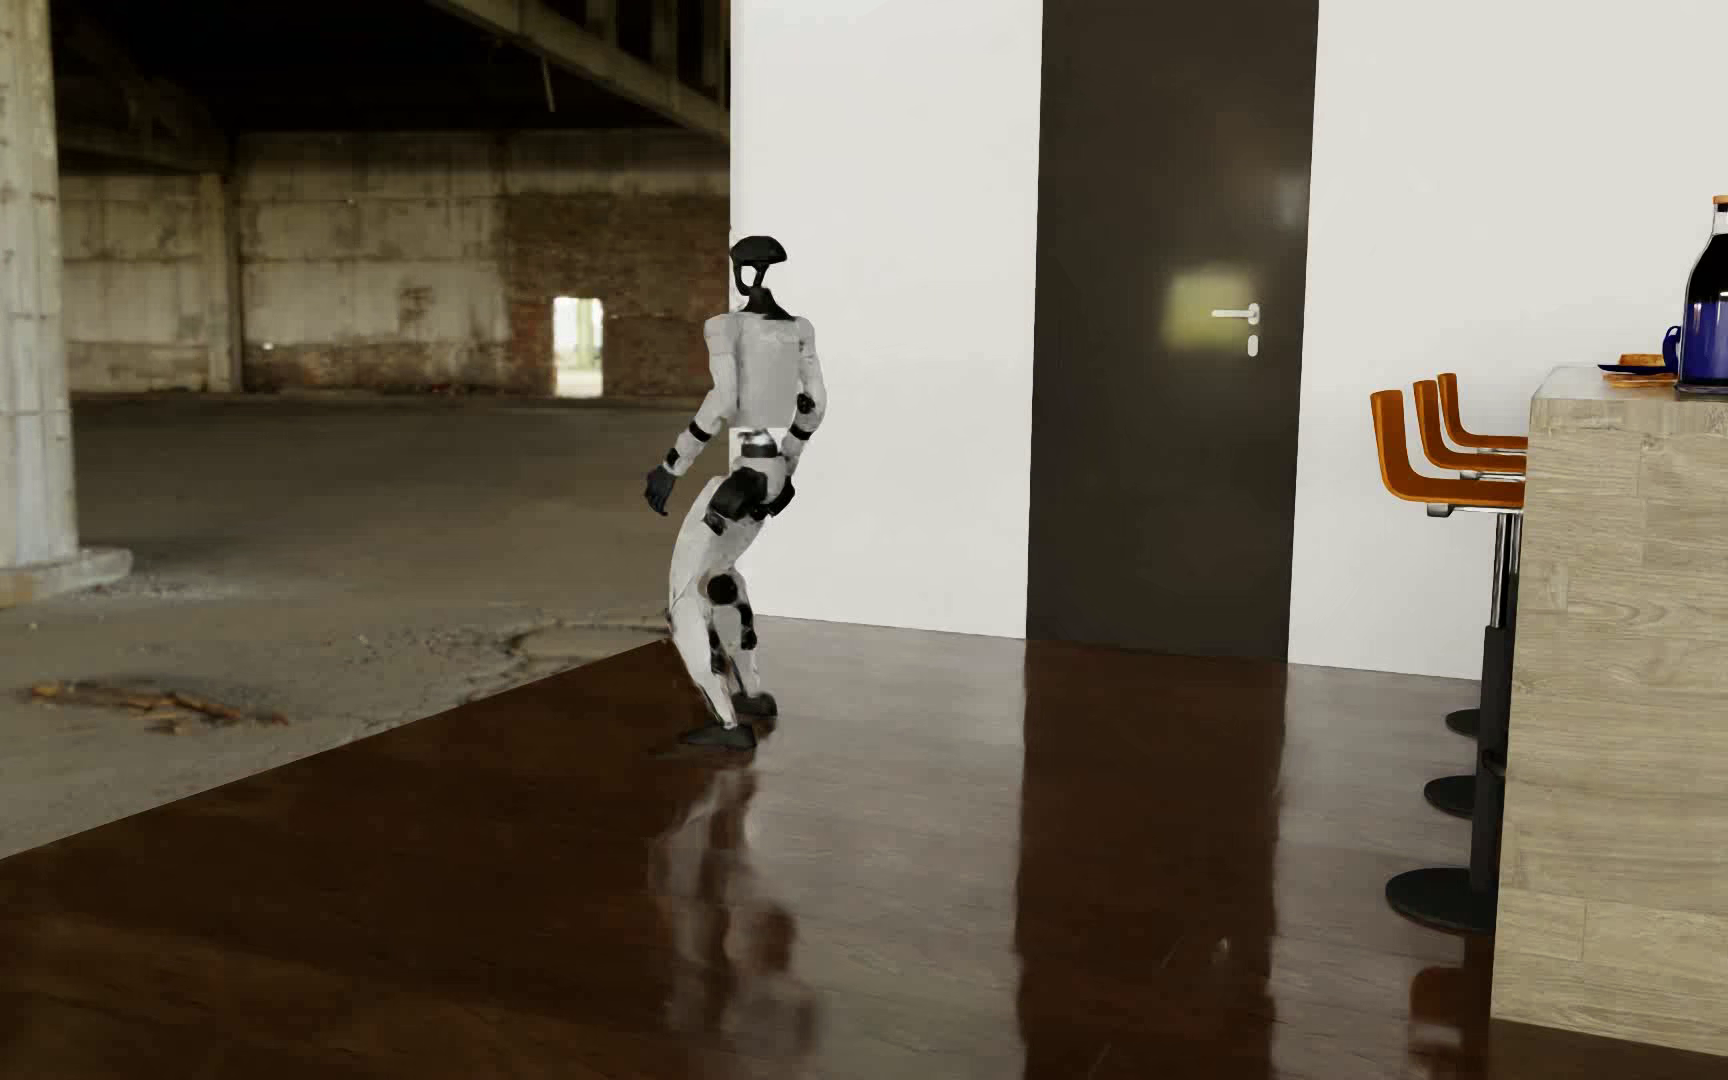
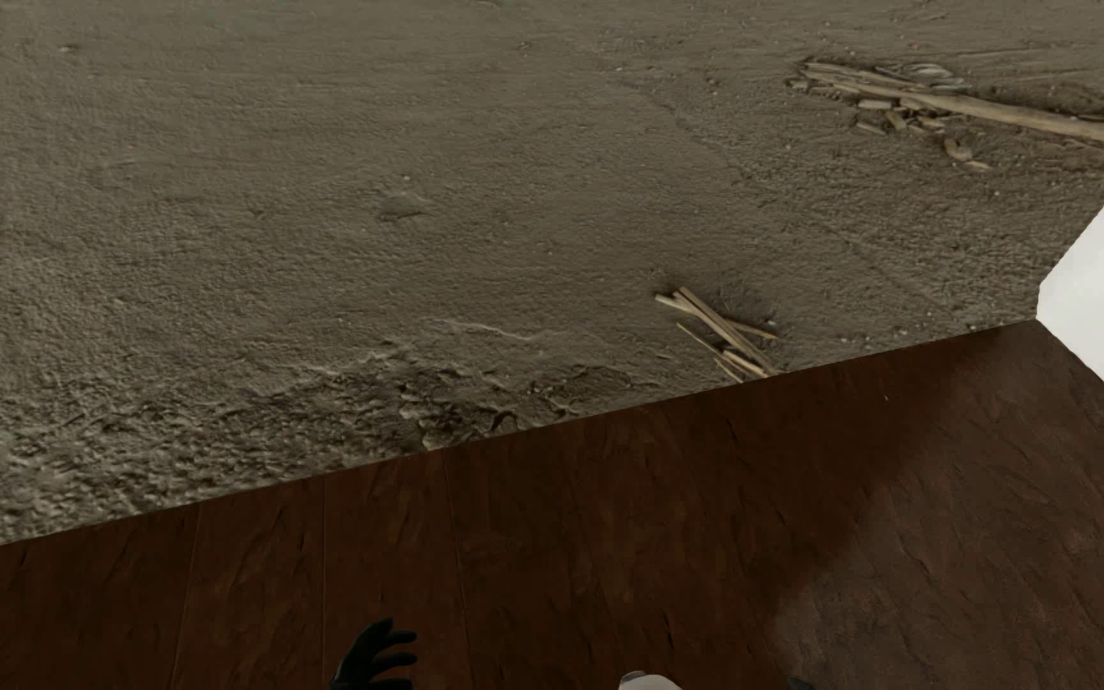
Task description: Do a 180
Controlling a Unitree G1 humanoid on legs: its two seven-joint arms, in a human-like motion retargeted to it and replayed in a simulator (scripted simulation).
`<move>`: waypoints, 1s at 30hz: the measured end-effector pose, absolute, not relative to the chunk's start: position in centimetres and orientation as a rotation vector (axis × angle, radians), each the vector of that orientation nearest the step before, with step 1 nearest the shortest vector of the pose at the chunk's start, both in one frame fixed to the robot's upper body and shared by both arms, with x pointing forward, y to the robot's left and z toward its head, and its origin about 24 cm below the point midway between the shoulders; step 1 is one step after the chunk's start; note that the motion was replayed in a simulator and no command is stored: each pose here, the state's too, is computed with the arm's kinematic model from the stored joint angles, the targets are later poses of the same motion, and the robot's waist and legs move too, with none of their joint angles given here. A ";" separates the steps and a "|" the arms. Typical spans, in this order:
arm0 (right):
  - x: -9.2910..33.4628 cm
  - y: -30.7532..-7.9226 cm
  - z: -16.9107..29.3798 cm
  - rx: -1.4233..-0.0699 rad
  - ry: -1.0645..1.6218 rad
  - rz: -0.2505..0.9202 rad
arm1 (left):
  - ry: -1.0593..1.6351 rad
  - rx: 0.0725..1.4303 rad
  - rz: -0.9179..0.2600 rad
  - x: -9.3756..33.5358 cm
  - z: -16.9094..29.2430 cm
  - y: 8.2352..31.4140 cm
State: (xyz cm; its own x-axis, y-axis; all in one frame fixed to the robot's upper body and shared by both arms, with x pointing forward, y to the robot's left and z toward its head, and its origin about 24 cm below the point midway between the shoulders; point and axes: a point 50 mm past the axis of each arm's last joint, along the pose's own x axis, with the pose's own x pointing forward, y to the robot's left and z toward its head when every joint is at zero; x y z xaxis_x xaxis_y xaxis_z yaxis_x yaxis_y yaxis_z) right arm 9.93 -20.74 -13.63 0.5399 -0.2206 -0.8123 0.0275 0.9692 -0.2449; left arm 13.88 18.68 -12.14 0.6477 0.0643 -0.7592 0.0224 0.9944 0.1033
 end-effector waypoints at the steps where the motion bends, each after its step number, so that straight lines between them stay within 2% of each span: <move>1: 9.6 -20.9 -13.6 -0.204 0.995 -0.141 | 0.849 0.124 0.029 13.9 -12.3 18.6; 4: 8.8 -20.8 -13.7 -0.162 1.011 -0.142 | 0.723 0.187 0.037 15.1 -11.2 19.7; 6: 9.9 -22.0 -13.6 -0.191 1.003 -0.173 | 0.639 0.187 0.023 16.1 -10.3 19.1; 8: 10.5 -21.9 -13.1 -0.255 0.938 -0.184 | 0.727 0.162 -0.005 14.0 -11.5 18.7; 10: 9.6 -21.8 -13.0 -0.268 0.911 -0.242 | 0.951 0.119 0.039 8.7 -13.6 21.1; 11: 9.6 -20.8 -13.1 -0.228 0.917 -0.267 | 0.999 0.120 0.065 8.3 -13.7 22.3; 12: 9.8 -21.3 -13.3 -0.229 0.938 -0.270 | 0.925 0.129 0.061 11.2 -12.5 22.3; 13: 9.0 -22.3 -13.3 -0.223 0.962 -0.291 | 0.899 0.128 0.022 13.1 -12.5 20.5; 14: 8.5 -22.2 -13.7 -0.206 0.993 -0.288 | 0.876 0.163 -0.035 13.9 -12.4 19.0; 15: 8.5 -22.0 -13.8 -0.217 1.002 -0.260 | 0.865 0.205 -0.068 14.0 -12.3 18.8; 17: 8.9 -22.0 -13.7 -0.236 0.970 -0.250 | 0.864 0.207 -0.042 12.6 -12.3 20.3; 19: 9.9 -20.6 -13.2 -0.211 0.914 -0.208 | 0.950 0.175 0.082 9.0 -13.1 23.8; 20: 10.3 -21.0 -12.8 -0.195 0.894 -0.220 | 0.918 0.178 0.100 9.5 -12.6 24.1; 21: 10.1 -21.9 -12.6 -0.198 0.891 -0.227 | 0.884 0.193 0.085 10.1 -12.2 23.9; 22: 10.3 -22.4 -12.6 -0.210 0.898 -0.213 | 0.854 0.185 0.055 10.7 -12.2 22.5; 24: 10.2 -22.9 -12.9 -0.243 0.936 -0.175 | 0.768 0.154 -0.064 13.0 -11.7 18.5; 25: 9.7 -22.9 -13.1 -0.237 0.945 -0.188 | 0.787 0.193 -0.149 13.0 -12.0 17.8; 26: 9.8 -22.7 -13.1 -0.239 0.938 -0.192 | 0.852 0.187 -0.141 11.5 -12.7 18.7; 28: 10.3 -21.5 -13.0 -0.187 0.912 -0.237 | 1.001 0.152 0.002 8.3 -13.6 22.3; 29: 10.6 -20.9 -13.0 -0.172 0.915 -0.236 | 1.000 0.158 0.045 8.9 -13.3 23.0; 30: 10.0 -21.2 -13.0 -0.197 0.932 -0.211 | 0.979 0.157 0.054 10.3 -13.1 22.5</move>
State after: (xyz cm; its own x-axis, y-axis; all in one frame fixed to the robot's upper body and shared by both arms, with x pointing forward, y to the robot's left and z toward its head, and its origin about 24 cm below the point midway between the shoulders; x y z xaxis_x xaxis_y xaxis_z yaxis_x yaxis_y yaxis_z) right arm 9.99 -21.21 -12.98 0.5783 -0.2635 -0.7721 0.0939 0.9616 -0.2578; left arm 10.25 22.49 -13.09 0.5579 0.1165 -0.8217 0.0248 0.9873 0.1568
